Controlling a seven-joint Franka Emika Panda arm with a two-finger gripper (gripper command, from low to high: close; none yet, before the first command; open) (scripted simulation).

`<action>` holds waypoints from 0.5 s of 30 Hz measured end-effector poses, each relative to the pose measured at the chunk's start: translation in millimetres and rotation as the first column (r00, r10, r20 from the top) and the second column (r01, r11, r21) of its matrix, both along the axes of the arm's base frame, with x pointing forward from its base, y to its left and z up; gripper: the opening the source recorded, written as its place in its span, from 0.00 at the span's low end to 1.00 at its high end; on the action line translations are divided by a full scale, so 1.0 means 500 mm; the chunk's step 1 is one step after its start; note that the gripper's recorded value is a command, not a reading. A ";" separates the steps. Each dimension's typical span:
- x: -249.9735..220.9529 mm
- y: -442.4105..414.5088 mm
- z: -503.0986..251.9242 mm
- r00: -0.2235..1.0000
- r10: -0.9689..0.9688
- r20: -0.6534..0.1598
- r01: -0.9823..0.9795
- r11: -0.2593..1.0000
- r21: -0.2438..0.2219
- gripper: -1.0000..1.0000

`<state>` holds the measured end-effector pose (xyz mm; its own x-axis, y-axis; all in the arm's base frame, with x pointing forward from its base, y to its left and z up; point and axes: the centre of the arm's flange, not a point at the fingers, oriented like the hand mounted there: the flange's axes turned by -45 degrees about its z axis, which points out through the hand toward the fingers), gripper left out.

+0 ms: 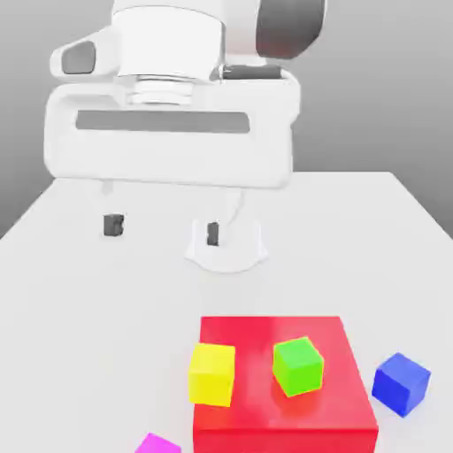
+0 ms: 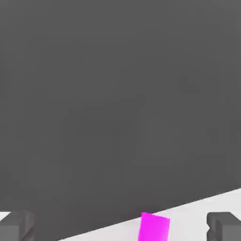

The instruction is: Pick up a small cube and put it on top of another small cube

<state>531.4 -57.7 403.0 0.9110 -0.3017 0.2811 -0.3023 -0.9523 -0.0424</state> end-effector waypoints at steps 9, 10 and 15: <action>0.008 -0.046 -0.328 0.969 -0.116 -0.217 0.127 0.991 0.040 0.50; 0.003 -0.051 -0.364 0.962 -0.128 -0.241 0.142 0.989 0.043 0.50; -0.006 -0.057 -0.520 0.949 -0.147 -0.279 0.167 0.985 0.046 0.50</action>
